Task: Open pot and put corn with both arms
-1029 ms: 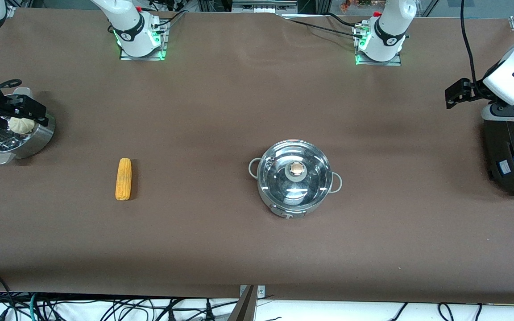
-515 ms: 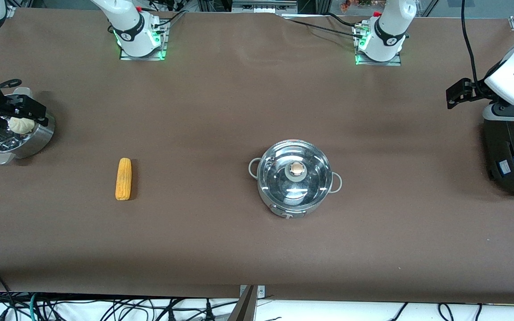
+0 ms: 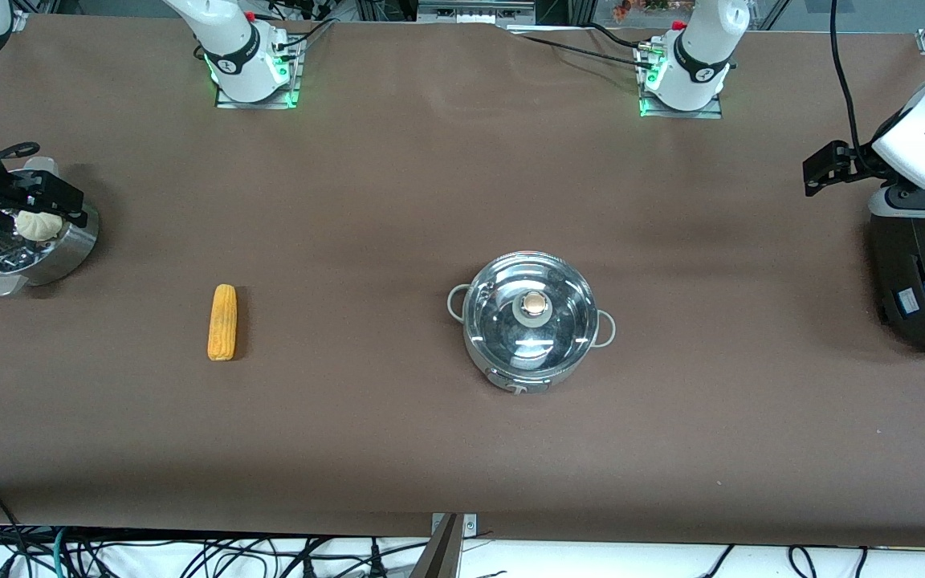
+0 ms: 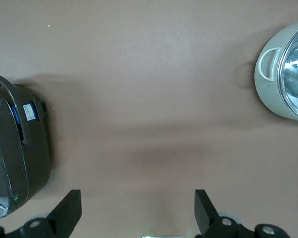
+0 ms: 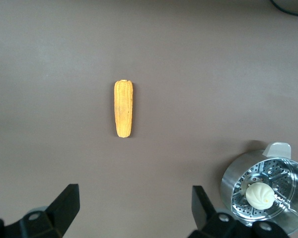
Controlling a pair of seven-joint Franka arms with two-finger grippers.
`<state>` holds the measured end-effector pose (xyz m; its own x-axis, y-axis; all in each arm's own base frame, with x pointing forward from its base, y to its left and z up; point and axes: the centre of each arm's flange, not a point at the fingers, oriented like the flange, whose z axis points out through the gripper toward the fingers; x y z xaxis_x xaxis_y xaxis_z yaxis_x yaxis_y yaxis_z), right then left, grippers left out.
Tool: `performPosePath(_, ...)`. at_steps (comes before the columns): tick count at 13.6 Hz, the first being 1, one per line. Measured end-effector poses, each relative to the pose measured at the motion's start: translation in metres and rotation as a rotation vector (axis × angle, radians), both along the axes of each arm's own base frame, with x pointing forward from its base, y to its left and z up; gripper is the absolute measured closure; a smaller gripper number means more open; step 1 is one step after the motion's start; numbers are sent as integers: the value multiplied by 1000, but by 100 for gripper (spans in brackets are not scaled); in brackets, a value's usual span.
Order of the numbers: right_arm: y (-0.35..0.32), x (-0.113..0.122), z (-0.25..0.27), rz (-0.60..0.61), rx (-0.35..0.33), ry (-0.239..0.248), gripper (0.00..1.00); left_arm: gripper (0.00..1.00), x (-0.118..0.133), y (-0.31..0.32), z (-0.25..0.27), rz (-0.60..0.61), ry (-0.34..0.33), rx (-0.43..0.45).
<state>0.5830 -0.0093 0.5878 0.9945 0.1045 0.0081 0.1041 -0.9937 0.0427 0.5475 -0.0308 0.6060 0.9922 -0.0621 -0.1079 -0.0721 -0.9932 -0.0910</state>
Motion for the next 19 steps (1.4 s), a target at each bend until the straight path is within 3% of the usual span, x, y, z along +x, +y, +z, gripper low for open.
performPosePath(19, 4, 1, -2, 6, 0, 4, 0, 0, 0, -2, 0, -3, 0, 0)
